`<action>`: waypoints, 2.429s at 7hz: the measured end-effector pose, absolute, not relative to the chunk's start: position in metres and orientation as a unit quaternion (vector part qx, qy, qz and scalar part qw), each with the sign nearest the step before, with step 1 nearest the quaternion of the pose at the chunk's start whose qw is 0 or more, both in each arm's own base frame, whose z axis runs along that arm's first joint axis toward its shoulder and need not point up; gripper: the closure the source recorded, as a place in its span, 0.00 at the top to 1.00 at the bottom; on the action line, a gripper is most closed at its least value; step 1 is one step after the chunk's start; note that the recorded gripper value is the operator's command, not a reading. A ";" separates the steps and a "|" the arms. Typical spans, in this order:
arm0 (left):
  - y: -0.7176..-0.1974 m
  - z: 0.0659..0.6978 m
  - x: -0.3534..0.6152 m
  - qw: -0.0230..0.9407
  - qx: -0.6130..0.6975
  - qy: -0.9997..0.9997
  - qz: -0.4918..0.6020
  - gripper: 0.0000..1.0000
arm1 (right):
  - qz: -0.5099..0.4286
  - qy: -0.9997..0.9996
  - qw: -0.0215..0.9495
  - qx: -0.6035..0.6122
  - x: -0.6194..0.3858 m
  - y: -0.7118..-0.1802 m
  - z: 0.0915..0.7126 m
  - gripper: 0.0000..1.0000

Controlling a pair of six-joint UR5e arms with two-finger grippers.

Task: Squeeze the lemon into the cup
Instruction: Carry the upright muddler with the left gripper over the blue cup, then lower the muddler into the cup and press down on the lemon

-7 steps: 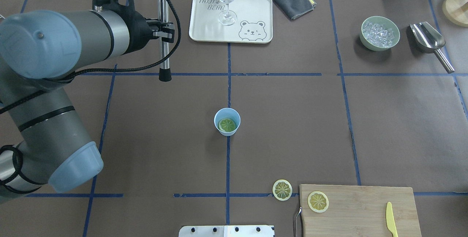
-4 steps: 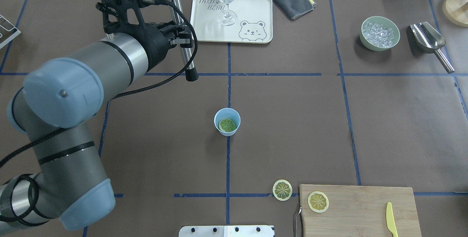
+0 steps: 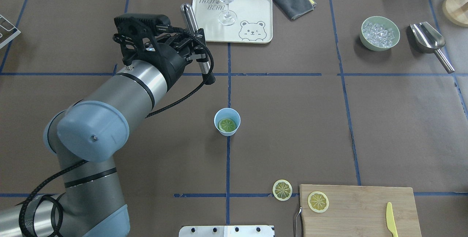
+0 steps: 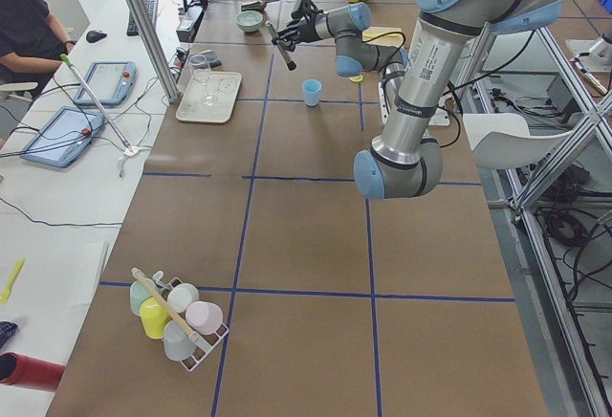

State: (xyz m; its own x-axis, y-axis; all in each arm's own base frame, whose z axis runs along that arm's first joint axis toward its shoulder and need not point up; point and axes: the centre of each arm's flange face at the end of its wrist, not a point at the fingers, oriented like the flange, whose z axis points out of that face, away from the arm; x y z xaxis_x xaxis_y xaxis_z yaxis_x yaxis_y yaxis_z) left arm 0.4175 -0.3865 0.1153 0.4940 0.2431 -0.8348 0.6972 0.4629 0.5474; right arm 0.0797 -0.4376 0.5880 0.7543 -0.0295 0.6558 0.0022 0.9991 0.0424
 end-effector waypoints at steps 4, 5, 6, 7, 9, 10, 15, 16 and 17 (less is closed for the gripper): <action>-0.361 0.137 0.464 0.693 0.519 0.472 -0.168 0.00 | 0.003 -0.366 0.930 0.023 0.090 -0.439 0.594 1.00; -0.354 0.138 0.469 0.686 0.532 0.472 -0.154 0.00 | -0.001 -0.369 0.929 0.028 0.091 -0.440 0.597 1.00; -0.348 0.142 0.475 0.677 0.541 0.477 -0.144 0.00 | -0.006 -0.372 0.928 0.030 0.091 -0.440 0.601 1.00; -0.343 0.146 0.481 0.672 0.546 0.481 -0.138 0.00 | -0.009 -0.375 0.927 0.031 0.091 -0.440 0.603 1.00; -0.340 0.150 0.487 0.672 0.555 0.475 -0.123 0.00 | -0.011 -0.377 0.925 0.032 0.091 -0.442 0.604 1.00; -0.340 0.153 0.493 0.675 0.557 0.470 -0.116 0.00 | -0.010 -0.379 0.925 0.030 0.091 -0.444 0.607 1.00; -0.311 0.165 0.523 0.682 0.553 0.466 -0.106 0.00 | -0.008 -0.381 0.924 0.025 0.091 -0.447 0.612 1.00; -0.308 0.166 0.527 0.683 0.553 0.465 -0.105 0.00 | -0.008 -0.381 0.924 0.025 0.091 -0.447 0.612 1.00; -0.307 0.167 0.531 0.684 0.553 0.464 -0.105 0.00 | -0.008 -0.381 0.924 0.025 0.091 -0.447 0.612 1.00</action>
State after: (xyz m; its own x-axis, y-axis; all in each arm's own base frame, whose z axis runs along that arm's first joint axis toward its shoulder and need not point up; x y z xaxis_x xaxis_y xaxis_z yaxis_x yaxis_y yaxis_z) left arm 0.5307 -0.3066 0.1672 0.5478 0.3695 -0.7506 0.6560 0.3671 0.6594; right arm 0.0911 -0.4471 0.6124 0.7094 -0.0338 0.7040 -0.0042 0.9986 0.0521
